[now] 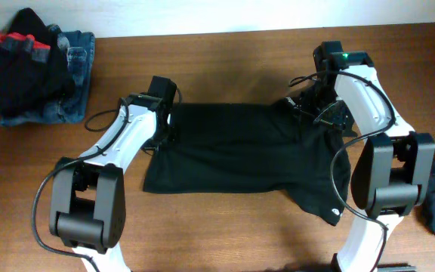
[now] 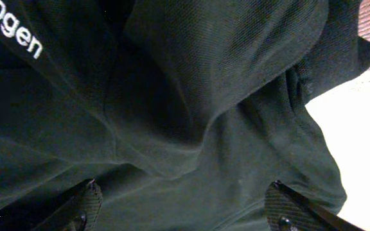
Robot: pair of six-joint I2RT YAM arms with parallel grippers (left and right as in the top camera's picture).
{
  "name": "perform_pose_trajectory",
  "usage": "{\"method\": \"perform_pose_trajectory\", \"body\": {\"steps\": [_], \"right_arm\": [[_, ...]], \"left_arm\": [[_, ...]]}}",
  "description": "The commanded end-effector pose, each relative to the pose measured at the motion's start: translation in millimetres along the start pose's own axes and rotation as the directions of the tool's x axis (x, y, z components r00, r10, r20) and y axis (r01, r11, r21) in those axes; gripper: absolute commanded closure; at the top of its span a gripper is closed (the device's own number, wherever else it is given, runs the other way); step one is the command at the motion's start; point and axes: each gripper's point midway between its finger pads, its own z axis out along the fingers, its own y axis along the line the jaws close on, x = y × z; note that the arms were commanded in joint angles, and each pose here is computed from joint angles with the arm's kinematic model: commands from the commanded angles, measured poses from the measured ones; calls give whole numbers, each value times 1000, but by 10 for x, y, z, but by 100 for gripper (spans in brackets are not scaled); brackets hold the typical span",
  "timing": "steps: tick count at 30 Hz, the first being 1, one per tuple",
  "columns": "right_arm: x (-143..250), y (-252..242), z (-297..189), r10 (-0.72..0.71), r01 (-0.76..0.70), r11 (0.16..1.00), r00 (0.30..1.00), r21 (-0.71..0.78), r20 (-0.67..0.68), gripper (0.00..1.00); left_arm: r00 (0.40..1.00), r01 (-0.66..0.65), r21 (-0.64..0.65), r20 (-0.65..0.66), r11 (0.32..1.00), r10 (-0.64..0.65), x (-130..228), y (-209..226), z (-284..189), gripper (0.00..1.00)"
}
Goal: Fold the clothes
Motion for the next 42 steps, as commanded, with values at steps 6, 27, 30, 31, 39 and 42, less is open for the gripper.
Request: {"method": "perform_pose_trajectory", "body": {"steps": [6,27,30,31,39,42], "right_arm": [[16,1,36,-20,20,1000,1000,19,-1,14],[158,-34,535,-20,20,1000,1000,10,-19,15],[169,117,596,-71,69,995,997,-78,-21,23],[145,177,591,-82,80,991,997,-108,-11,24],[117,217,587,-81,80,989,997,-127,0,24],[118,217,587,-81,80,989,997,-127,0,24]], "left_arm": [[1000,1,-70,17,998,0,-65,143,-1,93],[998,70,-78,13,995,-69,-103,411,19,93],[998,70,-79,13,994,-69,-103,412,19,93],[998,70,-79,13,994,-69,-104,412,19,93],[997,70,-111,21,991,-68,-112,468,14,93],[997,72,-168,27,983,-69,-113,578,1,93]]}}
